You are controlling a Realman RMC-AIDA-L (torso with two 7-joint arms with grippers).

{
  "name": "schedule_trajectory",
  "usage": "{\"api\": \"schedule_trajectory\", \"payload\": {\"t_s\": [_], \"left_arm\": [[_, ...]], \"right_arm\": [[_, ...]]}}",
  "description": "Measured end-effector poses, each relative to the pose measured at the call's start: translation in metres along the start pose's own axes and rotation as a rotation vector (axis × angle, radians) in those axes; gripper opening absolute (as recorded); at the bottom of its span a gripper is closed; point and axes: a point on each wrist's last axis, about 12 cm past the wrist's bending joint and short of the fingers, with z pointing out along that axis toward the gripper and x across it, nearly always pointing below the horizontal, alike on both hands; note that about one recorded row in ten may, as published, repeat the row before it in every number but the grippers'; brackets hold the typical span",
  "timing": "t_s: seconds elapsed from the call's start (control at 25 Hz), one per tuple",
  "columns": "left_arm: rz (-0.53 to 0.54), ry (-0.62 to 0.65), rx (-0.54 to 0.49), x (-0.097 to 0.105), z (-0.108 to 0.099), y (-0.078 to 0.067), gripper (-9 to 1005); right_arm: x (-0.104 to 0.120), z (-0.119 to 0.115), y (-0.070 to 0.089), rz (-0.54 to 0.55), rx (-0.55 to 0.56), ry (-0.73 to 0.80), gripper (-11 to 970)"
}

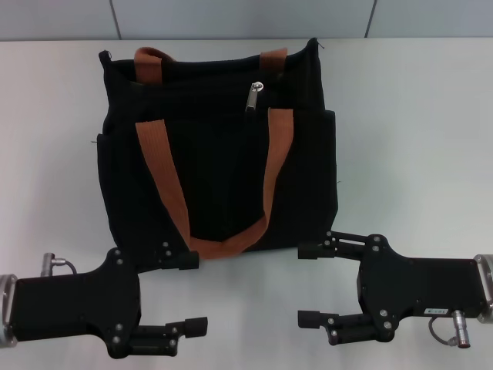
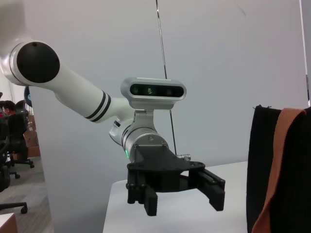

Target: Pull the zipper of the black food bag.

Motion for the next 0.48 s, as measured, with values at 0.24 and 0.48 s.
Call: {"api": "schedule_trajectory", "payload": {"t_s": [0.24,0.48], "left_arm": [[-0.008,0.001,0.008,0.0007,0.0026,0.0007,810],[-0.011,0.001,0.008,0.0011,0.0029,0.0007,810]], "right_arm": [[0.0001,0.0002,0.0000,0.001,0.000,0.000,814],[-0.0004,0.0006,-0.0007,-0.001,-0.001,0.000,814]]}}
